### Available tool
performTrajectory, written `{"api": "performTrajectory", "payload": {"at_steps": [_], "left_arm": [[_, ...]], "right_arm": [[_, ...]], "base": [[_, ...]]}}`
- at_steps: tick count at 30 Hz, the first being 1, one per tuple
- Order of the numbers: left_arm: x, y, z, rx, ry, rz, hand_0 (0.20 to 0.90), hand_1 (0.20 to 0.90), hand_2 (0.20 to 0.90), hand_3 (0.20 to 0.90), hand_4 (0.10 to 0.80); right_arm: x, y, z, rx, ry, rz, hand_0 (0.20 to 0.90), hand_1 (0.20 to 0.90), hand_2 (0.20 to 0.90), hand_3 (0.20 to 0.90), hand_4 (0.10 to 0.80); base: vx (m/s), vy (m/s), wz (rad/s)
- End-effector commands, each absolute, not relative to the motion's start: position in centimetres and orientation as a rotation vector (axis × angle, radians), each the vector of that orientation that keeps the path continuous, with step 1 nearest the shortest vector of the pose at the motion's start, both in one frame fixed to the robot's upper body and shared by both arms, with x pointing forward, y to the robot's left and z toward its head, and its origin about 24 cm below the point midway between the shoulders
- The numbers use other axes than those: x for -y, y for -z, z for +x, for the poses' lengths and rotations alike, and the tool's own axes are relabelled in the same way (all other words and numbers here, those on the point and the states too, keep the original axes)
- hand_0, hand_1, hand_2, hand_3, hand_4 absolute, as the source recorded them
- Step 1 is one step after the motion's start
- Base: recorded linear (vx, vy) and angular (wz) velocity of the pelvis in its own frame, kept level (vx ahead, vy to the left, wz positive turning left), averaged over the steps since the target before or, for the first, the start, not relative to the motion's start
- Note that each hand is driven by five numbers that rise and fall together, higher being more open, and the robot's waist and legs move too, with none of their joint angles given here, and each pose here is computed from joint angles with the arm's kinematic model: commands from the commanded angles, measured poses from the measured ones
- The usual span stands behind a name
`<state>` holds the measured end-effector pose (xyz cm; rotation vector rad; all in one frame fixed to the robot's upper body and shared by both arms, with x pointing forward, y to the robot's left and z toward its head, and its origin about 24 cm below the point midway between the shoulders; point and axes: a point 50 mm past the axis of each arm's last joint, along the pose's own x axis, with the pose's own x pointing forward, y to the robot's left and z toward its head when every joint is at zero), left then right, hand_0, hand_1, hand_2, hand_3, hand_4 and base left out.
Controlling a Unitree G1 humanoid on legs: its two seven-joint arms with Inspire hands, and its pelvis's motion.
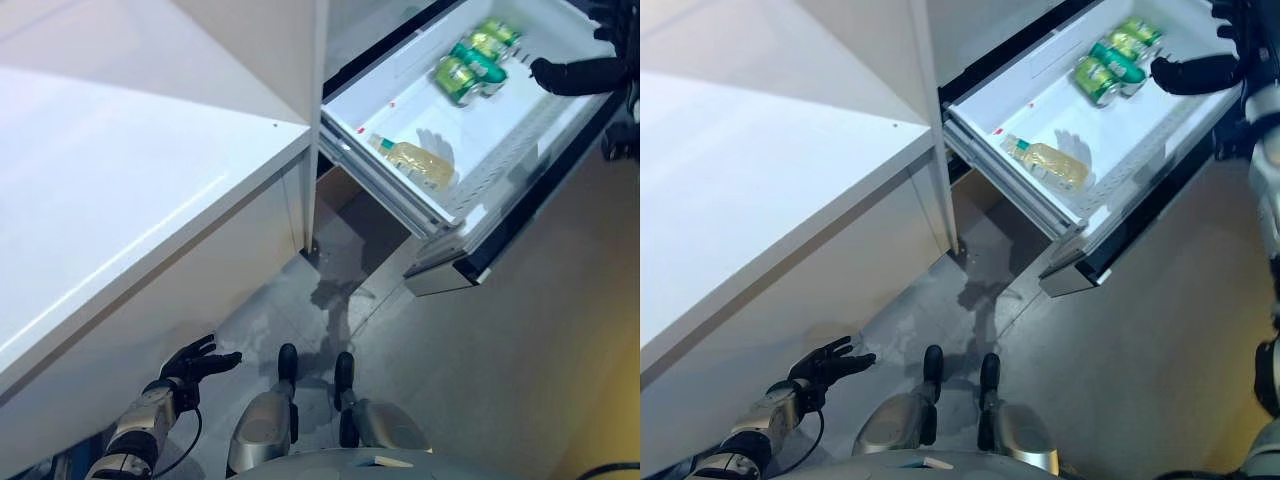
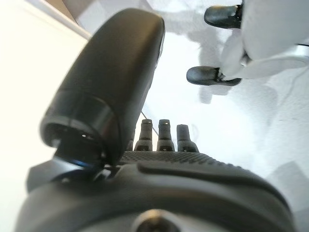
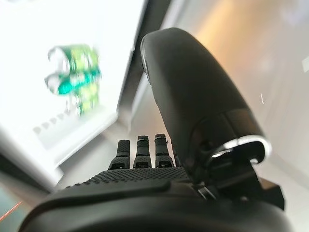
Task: Put drinks into fridge and close the fridge
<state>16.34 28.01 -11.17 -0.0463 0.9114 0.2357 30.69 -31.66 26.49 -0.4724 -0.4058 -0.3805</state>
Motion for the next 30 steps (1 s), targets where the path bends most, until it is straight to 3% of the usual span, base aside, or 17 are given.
{"api": "performTrajectory", "payload": {"at_steps": [1,9,13,21,30], "left_arm": [[-28.3,13.8,10.1,-1.107,-0.269,-0.009,0.9,0.9,0.9,0.9,0.8],[-26.5,15.0,7.4,-1.177,-0.345,-0.098,0.9,0.9,0.9,0.9,0.8],[-26.3,15.0,7.8,-1.167,-0.358,-0.101,0.9,0.9,0.9,0.9,0.8],[-26.4,12.5,15.1,-0.95,-0.33,-0.074,0.9,0.9,0.9,0.9,0.8],[-25.9,11.4,18.1,-0.866,-0.294,-0.06,0.9,0.9,0.9,0.9,0.8]], "right_arm": [[32.2,-24.2,28.5,0.512,0.497,-0.458,0.9,0.9,0.9,0.9,0.8],[34.0,-11.7,23.5,0.253,0.652,-0.307,0.9,0.9,0.9,0.9,0.8],[33.3,-8.9,23.2,0.148,0.577,-0.302,0.9,0.9,0.9,0.9,0.8],[29.5,-12.4,28.0,0.314,0.411,-0.321,0.9,0.9,0.9,0.9,0.8],[23.8,-17.9,31.7,0.518,0.198,-0.388,0.9,0.9,0.9,0.9,0.8]], "base": [[0.097,0.01,-0.32],[0.215,0.037,-0.18],[0.134,0.039,0.0],[-0.245,0.006,0.11],[-0.067,0.003,0.06]]}}
